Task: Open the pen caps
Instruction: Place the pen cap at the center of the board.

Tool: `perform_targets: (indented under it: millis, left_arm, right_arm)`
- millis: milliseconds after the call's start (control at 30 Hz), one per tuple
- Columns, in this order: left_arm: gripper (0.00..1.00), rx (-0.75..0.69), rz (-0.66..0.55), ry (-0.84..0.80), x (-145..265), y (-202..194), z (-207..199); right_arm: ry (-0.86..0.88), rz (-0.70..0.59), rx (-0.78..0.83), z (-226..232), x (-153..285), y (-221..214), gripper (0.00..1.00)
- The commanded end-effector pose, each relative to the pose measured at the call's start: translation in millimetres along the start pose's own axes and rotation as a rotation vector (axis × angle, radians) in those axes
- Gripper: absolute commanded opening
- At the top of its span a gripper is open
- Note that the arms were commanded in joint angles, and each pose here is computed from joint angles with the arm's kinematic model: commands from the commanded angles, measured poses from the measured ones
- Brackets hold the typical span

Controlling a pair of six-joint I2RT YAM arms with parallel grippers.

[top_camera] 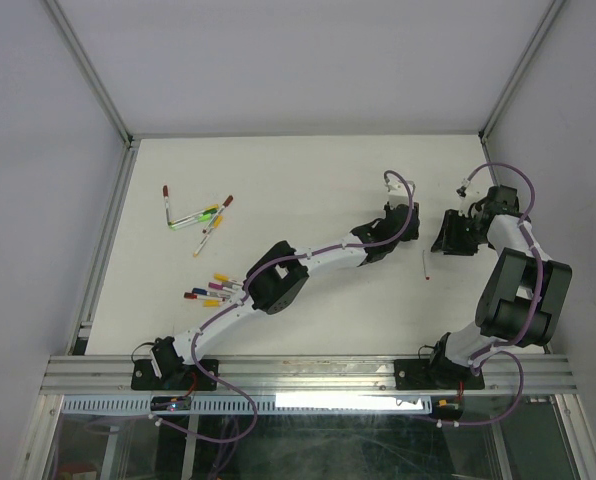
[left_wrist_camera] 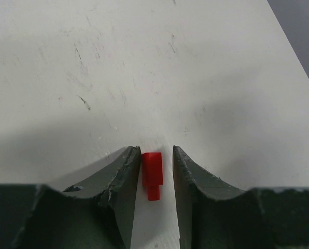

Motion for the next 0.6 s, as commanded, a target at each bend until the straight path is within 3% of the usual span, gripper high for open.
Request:
perform_targets:
  millis: [0, 233, 567]
  left_arm:
    - [0.35, -0.012, 0.005, -0.038, 8, 12, -13]
    - [0.51, 0.027, -0.027, -0.073, 18, 40, -23]
    - [0.84, 0.095, -0.059, -0.190, 37, 90, -32]
  right_arm:
    - [0.014, -0.088, 0.024, 4, 13, 17, 0.43]
    - [0.022, -0.093, 0.025, 5, 14, 16, 0.43]
    - [0.032, -0.095, 0.032, 6, 15, 16, 0.43]
Point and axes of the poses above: each gripper's point midway between its finger pads, its own x axis back along the fingers, its own z axis along the line the jaws close on, y = z × x, the point moved 7 cm from there along x, back along the fingers, and after that the axes turned 9 degrees about -x, right-handed, at the moved point
